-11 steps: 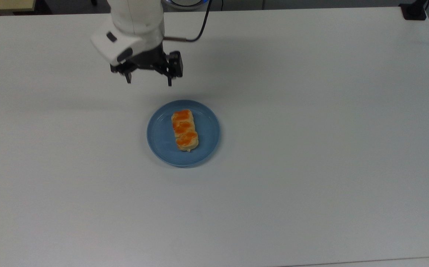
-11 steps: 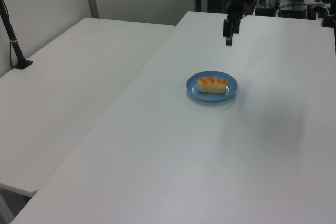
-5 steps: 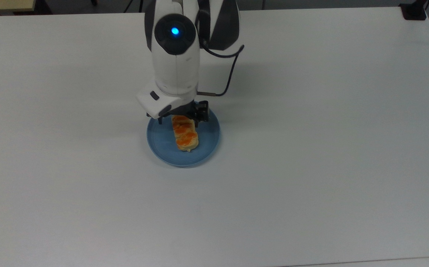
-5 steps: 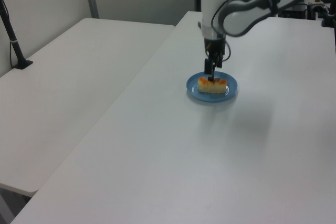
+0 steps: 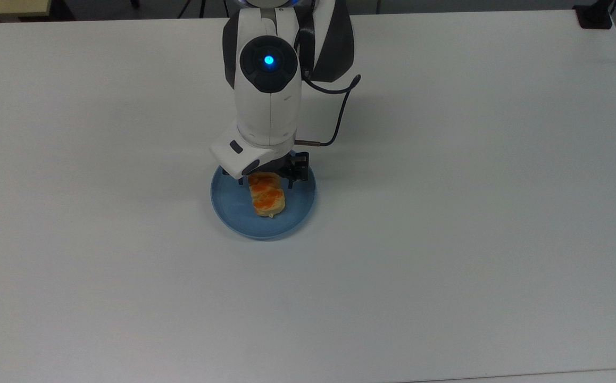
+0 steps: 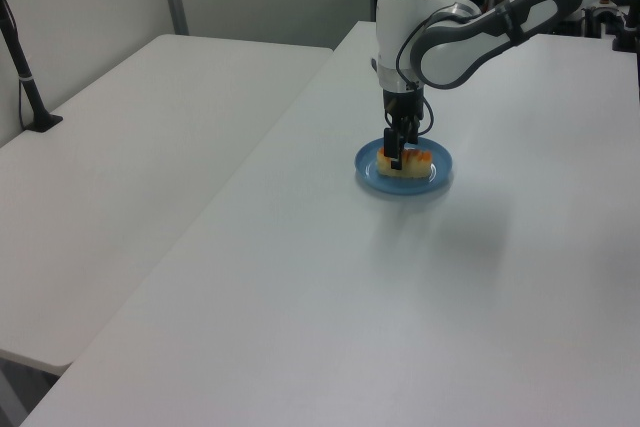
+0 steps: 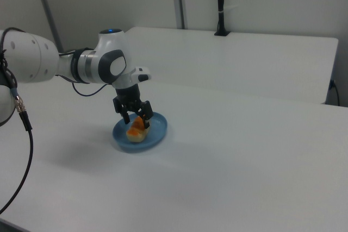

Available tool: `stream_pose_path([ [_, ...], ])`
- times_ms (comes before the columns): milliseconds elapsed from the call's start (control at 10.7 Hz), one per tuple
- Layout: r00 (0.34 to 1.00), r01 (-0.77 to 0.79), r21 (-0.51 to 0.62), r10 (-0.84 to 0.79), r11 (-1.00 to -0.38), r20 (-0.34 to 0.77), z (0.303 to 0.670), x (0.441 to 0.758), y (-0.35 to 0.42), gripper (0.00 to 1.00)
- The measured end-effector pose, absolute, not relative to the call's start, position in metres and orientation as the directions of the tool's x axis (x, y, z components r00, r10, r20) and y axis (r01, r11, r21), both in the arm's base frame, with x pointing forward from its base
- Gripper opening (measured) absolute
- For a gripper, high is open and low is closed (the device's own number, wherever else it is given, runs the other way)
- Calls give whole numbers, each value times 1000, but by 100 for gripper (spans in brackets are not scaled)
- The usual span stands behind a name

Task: Put the bread on the table
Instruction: 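Lower the gripper around the bread roll and close it, then lift the bread roll off the plate and carry it beside the plate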

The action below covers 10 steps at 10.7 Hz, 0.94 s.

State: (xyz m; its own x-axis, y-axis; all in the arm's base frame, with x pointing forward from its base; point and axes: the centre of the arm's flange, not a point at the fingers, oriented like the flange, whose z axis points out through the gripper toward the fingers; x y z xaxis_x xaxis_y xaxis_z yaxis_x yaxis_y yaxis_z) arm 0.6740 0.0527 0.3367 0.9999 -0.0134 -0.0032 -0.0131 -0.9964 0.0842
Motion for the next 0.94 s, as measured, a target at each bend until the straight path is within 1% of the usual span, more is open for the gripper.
stream_pose_path([
  [94,1000,8,84,8,-996,-6,336,674,51,95],
  [188,1000,22,84,22,-996,-8,336,674,49,89],
  [282,1000,29,85,28,-996,-12,334,674,48,85],
  [376,999,33,85,31,-996,-17,330,674,49,77],
  [563,999,34,86,33,-996,-20,328,674,49,67],
  [657,999,35,86,33,-996,-19,329,675,49,45],
  [751,999,35,85,34,-996,-15,331,675,49,44],
  [939,999,43,91,42,-995,-11,347,676,42,33],
])
